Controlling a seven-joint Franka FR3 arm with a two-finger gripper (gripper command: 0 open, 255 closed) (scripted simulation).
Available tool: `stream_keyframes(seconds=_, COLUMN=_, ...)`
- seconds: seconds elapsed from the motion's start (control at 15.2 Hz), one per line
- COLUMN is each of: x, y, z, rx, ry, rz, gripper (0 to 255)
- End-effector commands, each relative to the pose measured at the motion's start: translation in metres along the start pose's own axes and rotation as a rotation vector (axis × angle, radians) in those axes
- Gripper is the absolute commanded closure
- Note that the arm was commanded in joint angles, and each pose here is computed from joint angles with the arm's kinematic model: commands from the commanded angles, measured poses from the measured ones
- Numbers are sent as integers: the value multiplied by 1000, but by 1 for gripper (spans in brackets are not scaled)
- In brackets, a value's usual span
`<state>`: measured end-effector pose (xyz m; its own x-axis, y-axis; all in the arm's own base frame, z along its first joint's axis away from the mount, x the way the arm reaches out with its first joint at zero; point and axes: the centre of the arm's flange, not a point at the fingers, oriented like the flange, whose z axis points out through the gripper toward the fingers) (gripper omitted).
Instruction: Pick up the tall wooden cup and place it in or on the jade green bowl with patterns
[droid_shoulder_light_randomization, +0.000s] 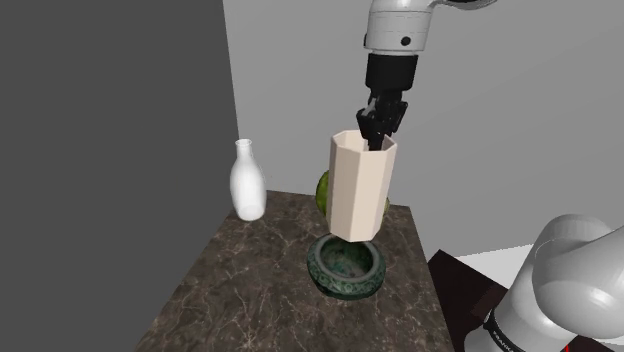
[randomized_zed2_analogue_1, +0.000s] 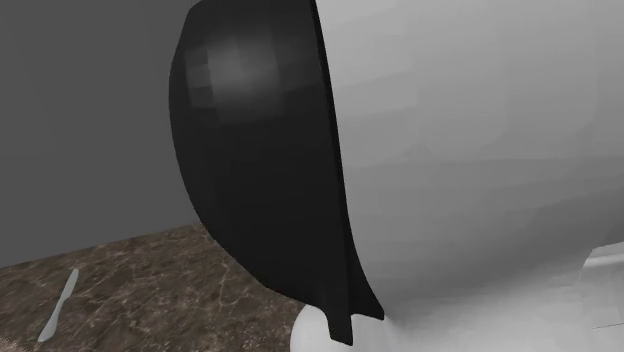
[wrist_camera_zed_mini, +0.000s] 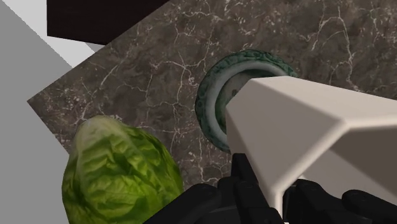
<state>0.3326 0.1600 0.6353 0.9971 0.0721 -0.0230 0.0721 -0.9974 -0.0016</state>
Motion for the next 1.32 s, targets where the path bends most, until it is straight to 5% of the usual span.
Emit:
stream_keyframes(seconds=0.0, x=1, y=0, z=11, rx=0, ry=1, rz=0, gripper=255)
stream_keyframes(seconds=0.99, x=3, y=0, z=89, rx=0, ry=1, rz=0, gripper=255)
stream_keyframes(seconds=1.25, x=3, y=0, z=89, rx=0, ry=1, rz=0, gripper=255)
